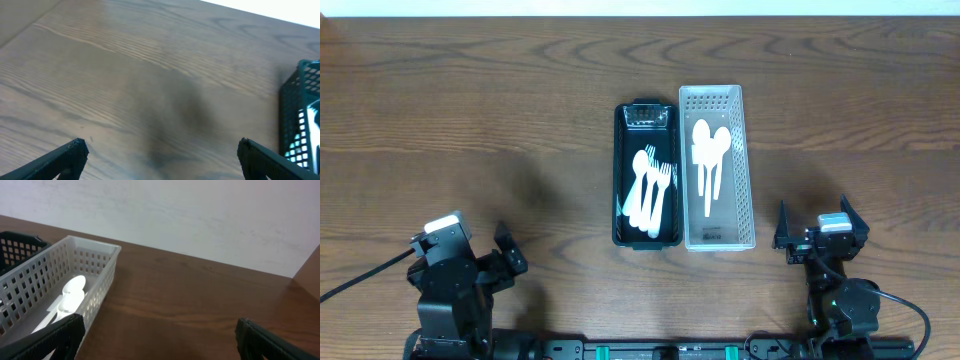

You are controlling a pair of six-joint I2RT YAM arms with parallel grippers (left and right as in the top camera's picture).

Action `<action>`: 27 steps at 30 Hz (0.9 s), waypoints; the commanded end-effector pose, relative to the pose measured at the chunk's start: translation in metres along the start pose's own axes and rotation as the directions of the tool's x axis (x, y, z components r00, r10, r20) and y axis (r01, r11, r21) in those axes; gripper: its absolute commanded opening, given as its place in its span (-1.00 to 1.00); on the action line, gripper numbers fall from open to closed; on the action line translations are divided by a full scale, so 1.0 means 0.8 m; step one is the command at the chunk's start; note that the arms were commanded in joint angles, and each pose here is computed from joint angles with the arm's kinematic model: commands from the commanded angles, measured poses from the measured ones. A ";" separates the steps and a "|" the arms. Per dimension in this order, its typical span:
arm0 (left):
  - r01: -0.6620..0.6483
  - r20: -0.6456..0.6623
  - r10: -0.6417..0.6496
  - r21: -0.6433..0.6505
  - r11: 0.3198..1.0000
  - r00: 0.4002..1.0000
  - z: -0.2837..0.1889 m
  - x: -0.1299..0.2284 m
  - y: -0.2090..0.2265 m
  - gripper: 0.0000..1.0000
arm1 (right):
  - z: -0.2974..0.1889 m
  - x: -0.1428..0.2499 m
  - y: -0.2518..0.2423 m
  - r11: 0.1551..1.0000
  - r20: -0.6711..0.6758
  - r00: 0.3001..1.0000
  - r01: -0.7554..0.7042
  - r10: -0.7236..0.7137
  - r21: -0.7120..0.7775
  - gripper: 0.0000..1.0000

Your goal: Pack container

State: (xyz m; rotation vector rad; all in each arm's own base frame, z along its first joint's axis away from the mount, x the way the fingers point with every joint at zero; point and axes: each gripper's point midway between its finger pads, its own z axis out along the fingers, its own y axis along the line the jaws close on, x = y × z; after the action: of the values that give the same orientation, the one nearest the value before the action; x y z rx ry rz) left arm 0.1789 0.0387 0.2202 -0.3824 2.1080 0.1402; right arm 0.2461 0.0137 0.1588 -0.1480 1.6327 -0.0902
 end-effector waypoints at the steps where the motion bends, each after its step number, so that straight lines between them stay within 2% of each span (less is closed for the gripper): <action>1: -0.029 0.014 0.030 -0.078 0.997 0.999 -0.005 0.002 0.022 0.96 | 0.000 0.001 -0.001 1.000 0.000 1.000 0.017 -0.017 0.002 0.98; 7: 0.050 0.117 -0.040 -0.087 0.995 0.992 -0.022 0.021 0.041 0.96 | 0.000 0.001 -0.001 1.000 0.000 1.000 0.017 -0.017 0.002 0.99; 13: 0.102 0.250 -0.084 -0.061 0.993 0.965 0.011 0.021 0.037 0.96 | 0.000 0.001 -0.001 1.000 0.000 1.000 0.017 -0.017 0.002 0.98; 20: 0.136 0.485 -0.149 0.063 0.989 0.862 0.055 -0.018 0.010 0.96 | 0.000 0.001 -0.001 1.000 0.000 1.000 0.017 -0.017 0.002 0.99; 23: 0.126 0.509 -0.159 0.099 0.987 0.846 0.076 -0.009 0.002 0.96 | 0.000 0.001 -0.001 1.000 0.000 1.000 0.017 -0.017 0.002 0.99; 27: 0.097 0.478 -0.152 0.138 0.986 0.865 0.101 0.017 -0.011 0.96 | 0.000 0.001 -0.001 1.000 0.000 1.000 0.017 -0.017 0.002 0.98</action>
State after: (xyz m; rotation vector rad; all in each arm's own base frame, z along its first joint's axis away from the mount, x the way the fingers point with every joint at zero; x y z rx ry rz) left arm 0.2356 0.0551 0.1790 -0.4112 1.5533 0.0693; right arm 0.2461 0.0139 0.1587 -0.1515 1.6328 -0.0916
